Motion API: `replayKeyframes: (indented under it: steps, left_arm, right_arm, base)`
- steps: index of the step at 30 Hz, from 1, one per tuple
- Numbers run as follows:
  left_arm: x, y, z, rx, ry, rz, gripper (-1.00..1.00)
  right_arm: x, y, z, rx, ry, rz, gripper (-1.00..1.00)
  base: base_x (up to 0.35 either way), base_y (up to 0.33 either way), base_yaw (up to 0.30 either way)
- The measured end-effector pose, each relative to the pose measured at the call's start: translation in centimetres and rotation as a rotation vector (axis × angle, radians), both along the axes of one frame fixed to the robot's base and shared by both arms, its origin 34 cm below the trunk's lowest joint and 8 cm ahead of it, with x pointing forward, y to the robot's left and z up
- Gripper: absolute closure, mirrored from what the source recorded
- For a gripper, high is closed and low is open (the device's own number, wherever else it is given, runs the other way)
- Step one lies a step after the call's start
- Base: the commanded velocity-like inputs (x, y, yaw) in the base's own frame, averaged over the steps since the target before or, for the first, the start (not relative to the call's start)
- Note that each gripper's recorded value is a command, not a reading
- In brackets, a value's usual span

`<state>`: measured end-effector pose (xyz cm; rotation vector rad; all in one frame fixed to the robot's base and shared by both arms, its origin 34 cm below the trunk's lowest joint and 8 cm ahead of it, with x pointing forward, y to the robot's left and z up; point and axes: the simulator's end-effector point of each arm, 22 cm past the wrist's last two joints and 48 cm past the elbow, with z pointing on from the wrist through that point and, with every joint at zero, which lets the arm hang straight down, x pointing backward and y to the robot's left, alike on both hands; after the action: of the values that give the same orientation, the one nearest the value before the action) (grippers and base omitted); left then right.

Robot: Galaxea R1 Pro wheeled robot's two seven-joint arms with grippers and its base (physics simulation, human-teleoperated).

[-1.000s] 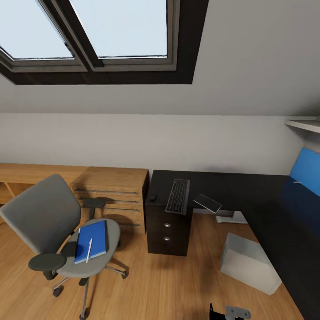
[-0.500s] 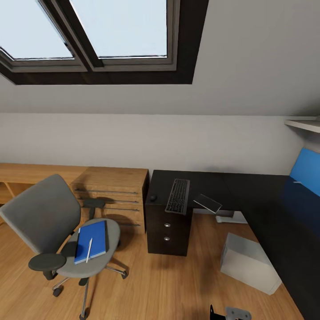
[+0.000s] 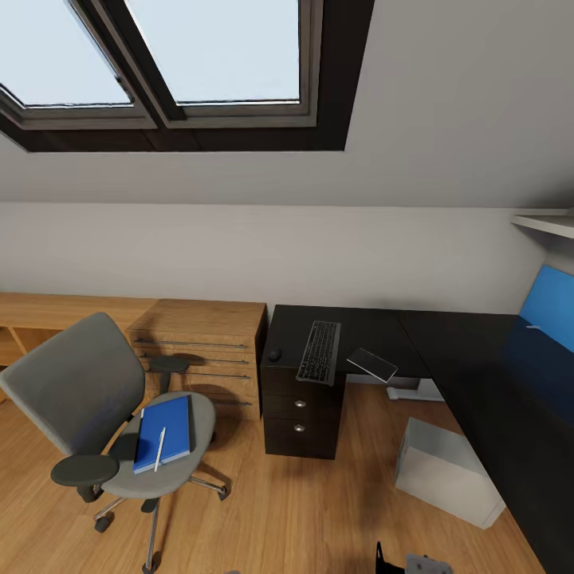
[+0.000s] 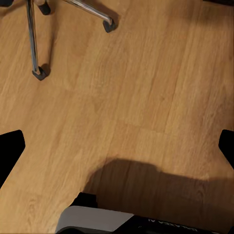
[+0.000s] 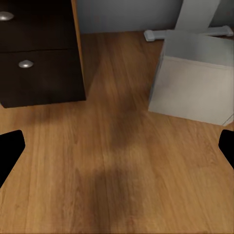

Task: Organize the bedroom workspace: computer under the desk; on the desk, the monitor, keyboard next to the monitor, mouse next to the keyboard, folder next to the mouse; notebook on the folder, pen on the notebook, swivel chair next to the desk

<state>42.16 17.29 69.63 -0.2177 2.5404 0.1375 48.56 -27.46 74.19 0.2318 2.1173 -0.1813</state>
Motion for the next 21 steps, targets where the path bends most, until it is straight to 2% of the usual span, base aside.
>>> replayKeyframes:
  steps: [10, 11, 16, 21]
  left_arm:
    - [0.3, -0.1, 0.2, -0.003, -0.019, 0.001, -1.00]
    - [-0.4, 0.5, -0.3, 0.010, 0.000, -0.002, -1.00]
    - [-1.0, 1.4, -0.7, 0.030, 0.013, -0.001, -1.00]
    - [-1.1, 1.5, -0.8, 0.034, 0.017, 0.000, -1.00]
  right_arm:
    - [-0.1, 0.2, 0.0, 0.001, -0.004, 0.001, -1.00]
    - [-0.1, 0.1, 0.0, 0.000, -0.002, 0.002, -1.00]
    - [-0.2, 0.2, 0.0, 0.000, -0.001, 0.004, -1.00]
    - [-0.2, 0.2, -0.1, 0.000, 0.001, 0.005, -1.00]
  base:
    - [0.000, 0.000, 0.000]
    - [0.000, 0.000, 0.000]
    - [-0.007, 0.000, 0.000]
    - [-0.194, 0.000, 0.000]
